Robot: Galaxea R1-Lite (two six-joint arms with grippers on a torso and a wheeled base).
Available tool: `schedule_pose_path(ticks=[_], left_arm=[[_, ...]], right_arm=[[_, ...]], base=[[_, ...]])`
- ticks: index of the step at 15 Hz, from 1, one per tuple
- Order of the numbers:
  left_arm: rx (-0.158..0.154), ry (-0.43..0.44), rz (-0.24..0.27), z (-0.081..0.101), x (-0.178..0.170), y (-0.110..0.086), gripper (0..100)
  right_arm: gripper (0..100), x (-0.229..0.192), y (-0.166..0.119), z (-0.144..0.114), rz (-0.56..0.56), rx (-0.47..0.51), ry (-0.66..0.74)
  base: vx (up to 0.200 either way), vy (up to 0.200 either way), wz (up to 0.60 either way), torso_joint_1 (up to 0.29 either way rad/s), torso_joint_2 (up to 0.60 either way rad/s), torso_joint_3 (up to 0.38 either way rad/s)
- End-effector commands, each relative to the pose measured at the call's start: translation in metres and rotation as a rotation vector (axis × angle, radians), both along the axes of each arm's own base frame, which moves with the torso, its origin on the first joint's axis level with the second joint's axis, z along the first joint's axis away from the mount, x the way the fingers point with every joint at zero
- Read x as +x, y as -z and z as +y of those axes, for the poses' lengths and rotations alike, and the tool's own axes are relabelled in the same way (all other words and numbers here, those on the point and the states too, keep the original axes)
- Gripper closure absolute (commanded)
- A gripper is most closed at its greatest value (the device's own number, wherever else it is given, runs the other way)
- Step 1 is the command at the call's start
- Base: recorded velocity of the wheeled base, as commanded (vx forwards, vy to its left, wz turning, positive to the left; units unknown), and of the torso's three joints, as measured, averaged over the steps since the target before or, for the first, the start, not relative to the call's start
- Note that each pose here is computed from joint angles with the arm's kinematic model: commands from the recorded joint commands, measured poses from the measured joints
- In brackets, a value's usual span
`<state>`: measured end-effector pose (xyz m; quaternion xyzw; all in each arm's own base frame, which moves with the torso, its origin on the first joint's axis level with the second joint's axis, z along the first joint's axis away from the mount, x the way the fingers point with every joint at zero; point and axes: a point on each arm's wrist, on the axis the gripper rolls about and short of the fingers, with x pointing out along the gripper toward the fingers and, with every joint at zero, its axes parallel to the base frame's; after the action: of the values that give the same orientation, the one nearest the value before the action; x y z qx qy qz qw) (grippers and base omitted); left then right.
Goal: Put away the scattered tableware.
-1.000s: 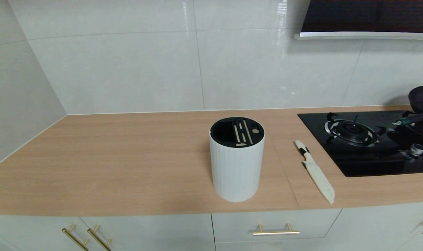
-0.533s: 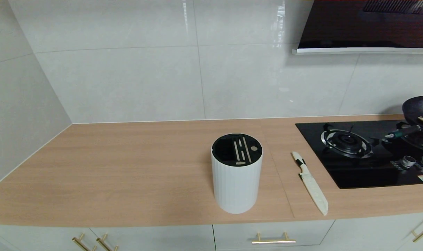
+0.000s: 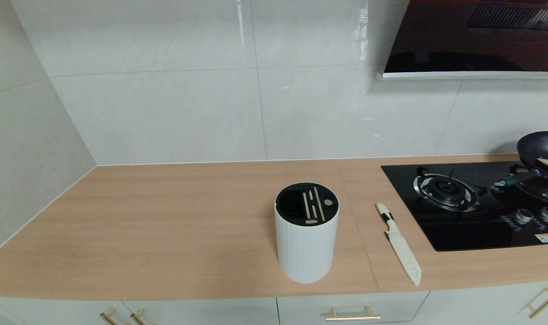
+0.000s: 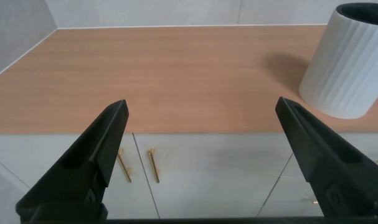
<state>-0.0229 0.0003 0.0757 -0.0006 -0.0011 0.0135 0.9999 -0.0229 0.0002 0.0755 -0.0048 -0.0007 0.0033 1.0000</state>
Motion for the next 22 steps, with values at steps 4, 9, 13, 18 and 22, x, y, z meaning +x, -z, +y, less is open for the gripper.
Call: schedule_pose_path(ticks=[4, 9, 13, 18, 22], left_arm=[[0.000, -0.001, 0.001, 0.000, 0.000, 0.000, 0], [0.000, -0.001, 0.001, 0.000, 0.000, 0.000, 0], [0.000, -0.001, 0.001, 0.000, 0.000, 0.000, 0], [0.000, -0.001, 0.001, 0.000, 0.000, 0.000, 0], [0.000, -0.001, 0.001, 0.000, 0.000, 0.000, 0]], right_arm=[[0, -0.001, -0.004, 0.000, -0.016, 0.002, -0.003], [0, 0.042, -0.087, 0.004, 0.187, 0.050, -0.184], [0, 0.128, -0.100, 0.017, 0.521, 0.040, -0.243], [0, 0.233, -0.061, 0.043, 0.743, 0.012, -0.279], [0, 0.304, -0.022, 0.058, 0.746, -0.084, -0.173]], base=[[0.000, 0.000, 0.00, 0.000, 0.00, 0.000], [0.000, 0.000, 0.00, 0.000, 0.00, 0.000], [0.000, 0.000, 0.00, 0.000, 0.00, 0.000], [0.000, 0.000, 0.00, 0.000, 0.00, 0.000], [0.000, 0.000, 0.00, 0.000, 0.00, 0.000]])
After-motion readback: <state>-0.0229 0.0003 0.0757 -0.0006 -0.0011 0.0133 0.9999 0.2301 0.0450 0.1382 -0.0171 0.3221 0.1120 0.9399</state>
